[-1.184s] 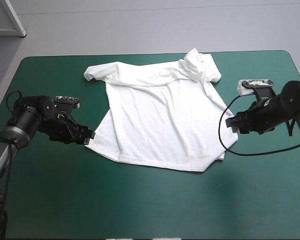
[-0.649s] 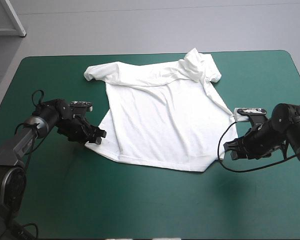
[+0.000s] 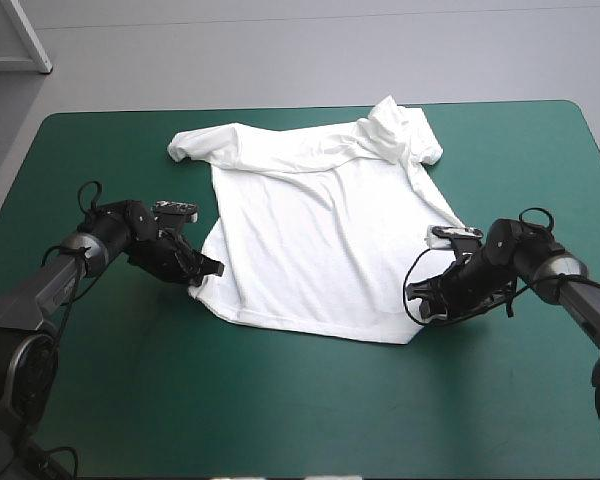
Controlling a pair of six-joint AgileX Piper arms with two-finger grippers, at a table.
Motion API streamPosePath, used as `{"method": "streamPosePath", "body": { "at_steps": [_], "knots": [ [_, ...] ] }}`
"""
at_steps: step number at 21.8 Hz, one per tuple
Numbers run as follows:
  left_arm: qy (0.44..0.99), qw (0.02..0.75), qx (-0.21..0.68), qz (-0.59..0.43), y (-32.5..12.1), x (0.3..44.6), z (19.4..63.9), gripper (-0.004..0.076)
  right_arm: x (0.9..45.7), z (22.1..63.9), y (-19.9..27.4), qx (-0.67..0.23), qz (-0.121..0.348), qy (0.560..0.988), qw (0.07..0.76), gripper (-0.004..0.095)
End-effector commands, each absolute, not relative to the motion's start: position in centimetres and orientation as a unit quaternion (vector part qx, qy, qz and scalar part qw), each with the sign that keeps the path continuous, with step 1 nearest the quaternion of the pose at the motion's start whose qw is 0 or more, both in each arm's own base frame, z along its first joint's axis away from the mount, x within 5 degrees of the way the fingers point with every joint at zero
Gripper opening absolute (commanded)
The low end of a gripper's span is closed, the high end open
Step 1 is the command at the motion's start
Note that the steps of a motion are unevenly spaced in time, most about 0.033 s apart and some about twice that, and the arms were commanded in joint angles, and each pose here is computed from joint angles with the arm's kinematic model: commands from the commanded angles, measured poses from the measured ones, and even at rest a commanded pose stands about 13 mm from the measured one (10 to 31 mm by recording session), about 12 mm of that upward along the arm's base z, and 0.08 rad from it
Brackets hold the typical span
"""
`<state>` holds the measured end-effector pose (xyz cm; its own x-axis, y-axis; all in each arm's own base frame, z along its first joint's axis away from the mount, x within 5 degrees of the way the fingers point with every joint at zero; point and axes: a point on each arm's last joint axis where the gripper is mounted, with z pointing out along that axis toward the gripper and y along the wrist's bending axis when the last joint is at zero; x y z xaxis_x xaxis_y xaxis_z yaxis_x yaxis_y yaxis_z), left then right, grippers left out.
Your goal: Fold the cloth
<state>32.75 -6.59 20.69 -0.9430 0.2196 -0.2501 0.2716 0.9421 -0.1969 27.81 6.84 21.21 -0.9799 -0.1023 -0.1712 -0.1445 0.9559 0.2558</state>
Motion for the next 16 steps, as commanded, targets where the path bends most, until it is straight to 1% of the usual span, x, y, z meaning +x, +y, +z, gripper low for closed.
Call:
{"method": "streamPosePath", "body": {
  "at_steps": [1,2,4,5,6,7,10,13,14,15,16],
  "knots": [
    [0.980,0.087,0.126,-0.129,-7.2,32.0,20.7,-0.0008,28.6,20.7,7.3,-0.058,0.139,0.985,0.081,0.0483],
    [0.980,0.089,0.125,-0.129,-7.2,32.0,20.7,-0.0008,28.7,20.4,7.3,-0.057,0.139,0.986,0.076,0.0472],
    [0.979,0.098,0.124,-0.129,-7.2,32.1,20.9,-0.0008,28.9,20.0,7.3,-0.064,0.138,0.985,0.077,0.0332],
    [0.979,0.101,0.123,-0.129,-7.2,32.0,21.0,-0.0008,29.0,20.0,7.3,-0.082,0.136,0.984,0.084,0.0167],
    [0.979,0.103,0.123,-0.129,-7.2,32.0,21.2,-0.0008,29.0,20.3,7.3,-0.092,0.136,0.982,0.091,0.0065],
    [0.977,0.121,0.126,-0.125,-7.1,32.0,21.9,-0.0008,29.2,21.2,7.3,-0.100,0.136,0.980,0.107,-0.0012],
    [0.972,0.157,0.125,-0.126,-7.1,31.9,24.1,-0.0008,29.7,23.8,7.3,-0.112,0.129,0.974,0.148,-0.0015],
    [0.962,0.210,0.119,-0.125,-6.9,31.7,27.6,-0.0008,30.5,27.9,7.3,-0.113,0.122,0.967,0.193,-0.0015],
    [0.954,0.250,0.118,-0.119,-6.8,31.4,30.6,-0.0008,30.8,30.7,7.2,-0.115,0.117,0.963,0.216,-0.0015],
    [0.949,0.270,0.115,-0.115,-6.6,31.2,32.3,-0.0008,30.9,32.3,7.1,-0.117,0.113,0.960,0.229,-0.0015],
    [0.940,0.306,0.117,-0.097,-6.2,30.5,35.6,-0.0008,31.0,35.5,7.0,-0.119,0.104,0.953,0.257,-0.0015]
  ]
}}
